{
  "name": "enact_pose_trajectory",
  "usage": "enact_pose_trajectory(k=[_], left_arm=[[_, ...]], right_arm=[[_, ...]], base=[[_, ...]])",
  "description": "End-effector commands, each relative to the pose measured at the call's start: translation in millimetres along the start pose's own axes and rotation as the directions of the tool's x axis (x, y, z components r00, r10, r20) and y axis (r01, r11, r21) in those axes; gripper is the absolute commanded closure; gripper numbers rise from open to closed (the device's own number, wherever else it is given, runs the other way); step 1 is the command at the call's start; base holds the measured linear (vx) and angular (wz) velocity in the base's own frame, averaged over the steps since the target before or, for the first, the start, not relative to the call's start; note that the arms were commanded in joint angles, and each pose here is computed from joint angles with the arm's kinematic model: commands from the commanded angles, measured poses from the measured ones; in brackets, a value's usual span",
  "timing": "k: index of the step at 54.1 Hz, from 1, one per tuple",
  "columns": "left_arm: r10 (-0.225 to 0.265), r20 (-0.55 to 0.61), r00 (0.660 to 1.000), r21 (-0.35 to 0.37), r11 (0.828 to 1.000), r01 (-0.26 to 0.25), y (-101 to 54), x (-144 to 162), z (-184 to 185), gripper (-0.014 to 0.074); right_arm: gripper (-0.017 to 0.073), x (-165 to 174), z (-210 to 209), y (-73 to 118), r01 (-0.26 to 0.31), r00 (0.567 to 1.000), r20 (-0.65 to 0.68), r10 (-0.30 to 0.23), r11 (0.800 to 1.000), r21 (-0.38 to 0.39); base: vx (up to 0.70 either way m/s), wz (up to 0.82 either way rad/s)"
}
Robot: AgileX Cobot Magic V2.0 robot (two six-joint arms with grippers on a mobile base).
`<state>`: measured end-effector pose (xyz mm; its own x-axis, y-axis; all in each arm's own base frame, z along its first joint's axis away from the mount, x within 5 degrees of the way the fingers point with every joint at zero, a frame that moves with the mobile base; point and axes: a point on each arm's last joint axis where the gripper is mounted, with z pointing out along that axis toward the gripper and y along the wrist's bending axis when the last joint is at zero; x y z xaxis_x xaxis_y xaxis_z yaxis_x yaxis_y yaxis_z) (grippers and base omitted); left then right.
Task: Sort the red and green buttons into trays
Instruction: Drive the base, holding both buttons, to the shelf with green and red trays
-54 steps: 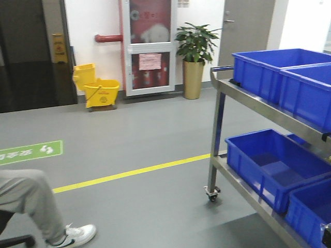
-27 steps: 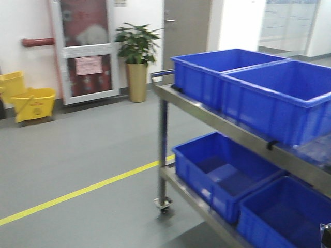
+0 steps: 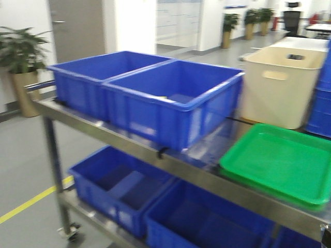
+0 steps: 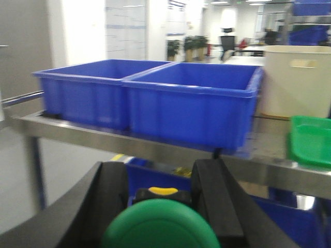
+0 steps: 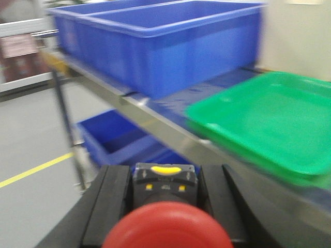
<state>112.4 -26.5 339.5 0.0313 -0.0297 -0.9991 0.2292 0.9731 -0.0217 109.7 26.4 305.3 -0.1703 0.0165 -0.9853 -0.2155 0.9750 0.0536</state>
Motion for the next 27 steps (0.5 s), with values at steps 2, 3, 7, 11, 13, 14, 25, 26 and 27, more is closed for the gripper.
enact_pose_trajectory(k=[2, 3, 7, 11, 13, 14, 25, 26, 27], left_arm=[[-0.013, 0.111, 0.994, 0.031, 0.999, 0.01, -3.0, -17.6, -0.6, 0.0596], [-0.013, 0.111, 0.994, 0.031, 0.999, 0.01, -3.0, -17.6, -0.6, 0.0596], [-0.013, 0.111, 0.994, 0.031, 0.999, 0.01, -3.0, -17.6, -0.6, 0.0596], [-0.013, 0.111, 0.994, 0.031, 0.999, 0.01, -3.0, -17.6, -0.6, 0.0596], [-0.013, 0.111, 0.994, 0.031, 0.999, 0.01, -3.0, -17.6, -0.6, 0.0596], [-0.013, 0.111, 0.994, 0.031, 0.999, 0.01, -3.0, -17.6, -0.6, 0.0596], [-0.013, 0.111, 0.994, 0.031, 0.999, 0.01, -3.0, -17.6, -0.6, 0.0596], [-0.013, 0.111, 0.994, 0.031, 0.999, 0.01, -3.0, -17.6, -0.6, 0.0596], [-0.013, 0.111, 0.994, 0.031, 0.999, 0.01, -3.0, -17.6, -0.6, 0.0596]], right_arm=[[0.0568, -18.3, -1.8, 3.1, 0.008, 0.994, 0.112, -0.005, 1.0, -0.029], [0.0568, -18.3, -1.8, 3.1, 0.008, 0.994, 0.112, -0.005, 1.0, -0.029], [0.0568, -18.3, -1.8, 3.1, 0.008, 0.994, 0.112, -0.005, 1.0, -0.029], [0.0568, -18.3, -1.8, 3.1, 0.008, 0.994, 0.112, -0.005, 1.0, -0.029], [0.0568, -18.3, -1.8, 3.1, 0.008, 0.994, 0.112, -0.005, 1.0, -0.029], [0.0568, -18.3, -1.8, 3.1, 0.008, 0.994, 0.112, -0.005, 1.0, -0.029], [0.0568, -18.3, -1.8, 3.1, 0.008, 0.994, 0.112, -0.005, 1.0, -0.029], [0.0568, -18.3, -1.8, 3.1, 0.008, 0.994, 0.112, -0.005, 1.0, -0.029], [0.0568, -18.3, -1.8, 3.1, 0.008, 0.994, 0.112, -0.005, 1.0, -0.029]], base=[[0.19, -0.73], [0.19, -0.72], [0.18, -0.7], [0.18, -0.67], [0.17, -0.64], [0.17, -0.63], [0.18, -0.58], [0.19, -0.54], [0.19, -0.53]])
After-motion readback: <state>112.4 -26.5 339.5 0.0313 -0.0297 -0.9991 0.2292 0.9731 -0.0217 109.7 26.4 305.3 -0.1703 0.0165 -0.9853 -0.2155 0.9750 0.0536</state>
